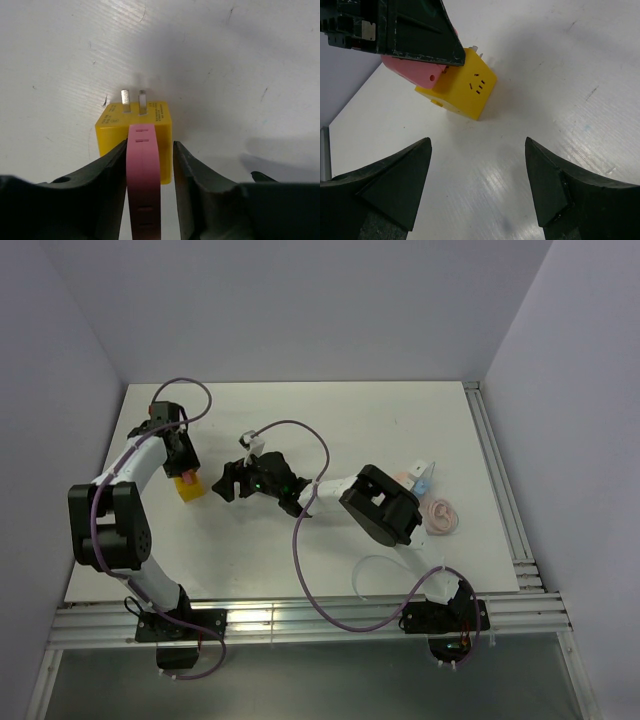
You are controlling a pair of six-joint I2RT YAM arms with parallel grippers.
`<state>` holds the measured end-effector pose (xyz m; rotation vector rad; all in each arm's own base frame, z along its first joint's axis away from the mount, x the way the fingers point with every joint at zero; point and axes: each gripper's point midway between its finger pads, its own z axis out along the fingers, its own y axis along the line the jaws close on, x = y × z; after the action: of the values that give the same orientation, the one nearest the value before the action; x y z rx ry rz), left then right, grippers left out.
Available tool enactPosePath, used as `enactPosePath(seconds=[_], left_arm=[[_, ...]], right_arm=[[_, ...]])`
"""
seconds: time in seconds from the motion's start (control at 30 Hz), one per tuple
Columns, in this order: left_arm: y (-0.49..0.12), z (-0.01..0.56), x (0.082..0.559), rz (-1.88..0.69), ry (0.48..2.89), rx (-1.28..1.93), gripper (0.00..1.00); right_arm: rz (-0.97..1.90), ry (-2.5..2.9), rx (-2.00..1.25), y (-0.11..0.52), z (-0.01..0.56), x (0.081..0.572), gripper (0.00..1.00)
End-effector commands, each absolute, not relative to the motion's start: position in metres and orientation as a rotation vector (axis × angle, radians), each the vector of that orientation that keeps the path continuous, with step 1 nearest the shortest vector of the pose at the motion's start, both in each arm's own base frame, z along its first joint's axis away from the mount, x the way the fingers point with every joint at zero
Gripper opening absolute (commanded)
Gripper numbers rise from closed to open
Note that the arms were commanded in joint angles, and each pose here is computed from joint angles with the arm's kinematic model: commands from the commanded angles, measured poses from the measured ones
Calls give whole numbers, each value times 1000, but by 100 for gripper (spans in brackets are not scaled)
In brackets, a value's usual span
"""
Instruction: Insert the plug
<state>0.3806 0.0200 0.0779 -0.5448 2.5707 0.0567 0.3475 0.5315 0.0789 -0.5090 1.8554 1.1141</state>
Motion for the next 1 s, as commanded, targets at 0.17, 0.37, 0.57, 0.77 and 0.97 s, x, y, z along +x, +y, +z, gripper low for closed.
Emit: enactPosePath(seconds=[0.17, 0.37, 0.57, 0.77, 0.97], left_arm=[[10, 77, 363, -2, 2658, -552, 50], [12, 96, 359, 12, 2641, -549, 50], [11, 108, 356, -3, 2612, -551, 47], [13, 119, 359, 6, 2589, -551, 46], [15, 120, 360, 14, 2586, -552, 39]], right_arm=[[1162, 1777, -484, 534, 108, 353, 82], [1174, 1779, -484, 535, 108, 351, 82], [1187, 1784, -478, 535, 107, 350, 82], [1190, 1781, -479, 535, 109, 349, 82], [1202, 1780, -482, 536, 108, 347, 81]])
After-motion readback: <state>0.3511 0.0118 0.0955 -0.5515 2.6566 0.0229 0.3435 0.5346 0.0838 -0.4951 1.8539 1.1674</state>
